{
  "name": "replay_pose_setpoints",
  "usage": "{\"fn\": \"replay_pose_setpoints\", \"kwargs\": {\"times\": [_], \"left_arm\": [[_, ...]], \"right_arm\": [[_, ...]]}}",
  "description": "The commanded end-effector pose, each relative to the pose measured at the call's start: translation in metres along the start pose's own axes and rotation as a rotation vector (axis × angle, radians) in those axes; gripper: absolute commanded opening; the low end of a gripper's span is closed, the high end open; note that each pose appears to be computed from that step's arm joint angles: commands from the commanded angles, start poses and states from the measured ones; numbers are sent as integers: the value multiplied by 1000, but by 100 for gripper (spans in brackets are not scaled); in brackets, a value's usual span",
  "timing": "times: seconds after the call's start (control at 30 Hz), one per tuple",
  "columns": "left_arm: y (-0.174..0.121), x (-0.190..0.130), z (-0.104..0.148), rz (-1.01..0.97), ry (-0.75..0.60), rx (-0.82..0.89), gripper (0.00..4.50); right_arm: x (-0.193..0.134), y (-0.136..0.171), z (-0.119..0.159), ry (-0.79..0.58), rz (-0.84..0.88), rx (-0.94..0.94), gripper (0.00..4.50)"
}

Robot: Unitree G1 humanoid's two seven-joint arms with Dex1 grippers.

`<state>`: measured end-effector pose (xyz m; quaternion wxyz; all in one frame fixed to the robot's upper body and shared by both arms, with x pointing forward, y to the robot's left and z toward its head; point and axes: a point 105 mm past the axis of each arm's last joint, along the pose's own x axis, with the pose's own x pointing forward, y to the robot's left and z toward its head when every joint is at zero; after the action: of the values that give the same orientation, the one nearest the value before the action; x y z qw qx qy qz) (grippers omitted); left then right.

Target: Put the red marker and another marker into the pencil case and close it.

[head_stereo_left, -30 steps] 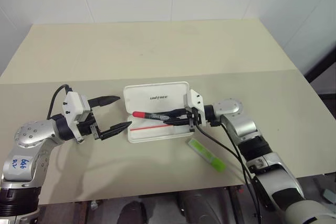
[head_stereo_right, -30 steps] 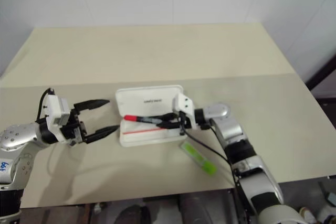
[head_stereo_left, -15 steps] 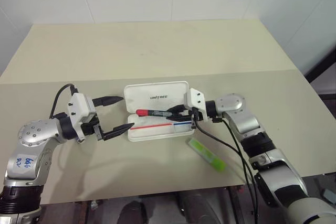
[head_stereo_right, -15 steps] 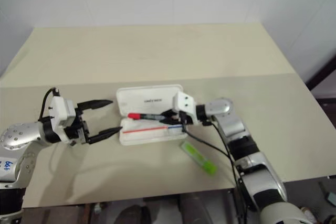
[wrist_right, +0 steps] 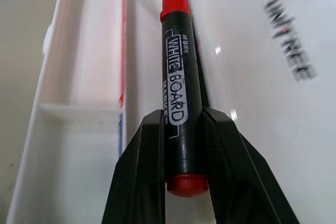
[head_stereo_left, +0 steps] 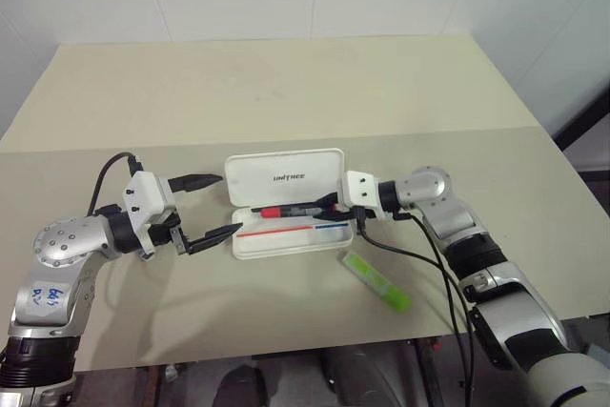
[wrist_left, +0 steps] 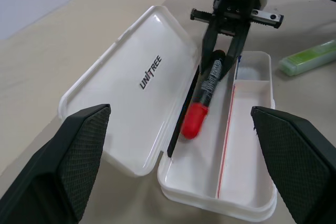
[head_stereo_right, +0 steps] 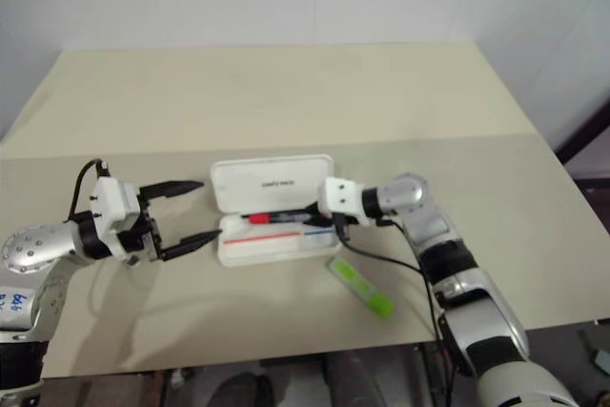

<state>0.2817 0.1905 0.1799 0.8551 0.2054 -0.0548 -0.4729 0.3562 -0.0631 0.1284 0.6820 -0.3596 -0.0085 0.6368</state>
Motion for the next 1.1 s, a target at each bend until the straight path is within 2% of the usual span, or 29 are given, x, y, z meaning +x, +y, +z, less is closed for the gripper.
{"fn": "replay_pose_setpoints", "kwargs": {"times": [0.03, 0.1, 0.13, 0.27, 0.47, 0.6, 0.73, 0.87, 1.0, 1.1], "left_arm": [[1, 2, 10, 1, -32, 48, 450], [1, 2, 10, 0, -34, 47, 450], [0, 2, 10, -1, -35, 46, 450], [0, 2, 11, -2, -37, 45, 450], [-1, 3, 11, -11, -42, 43, 450], [-2, 3, 11, -16, -45, 42, 450], [-5, 3, 11, -21, -46, 37, 450], [-9, 4, 13, -29, -55, 27, 450], [-19, 6, 18, -57, -79, 1, 450], [-34, 11, 24, -134, -99, -49, 450]], "right_arm": [[-4, 0, -10, 29, -21, -10, 64], [-5, 0, -11, 32, -31, -39, 64], [-5, 3, -12, 27, -10, -19, 140], [-4, -3, -3, -18, -56, -65, 245], [-4, -7, 22, -143, -43, 8, 448], [-8, -4, 33, -185, -25, 42, 448], [-17, -5, 50, -291, -45, 146, 448], [-45, -2, 68, -413, -90, 284, 448], [-72, 4, 70, -419, -166, 367, 448], [-101, 13, 58, -356, -269, 431, 448]]}}
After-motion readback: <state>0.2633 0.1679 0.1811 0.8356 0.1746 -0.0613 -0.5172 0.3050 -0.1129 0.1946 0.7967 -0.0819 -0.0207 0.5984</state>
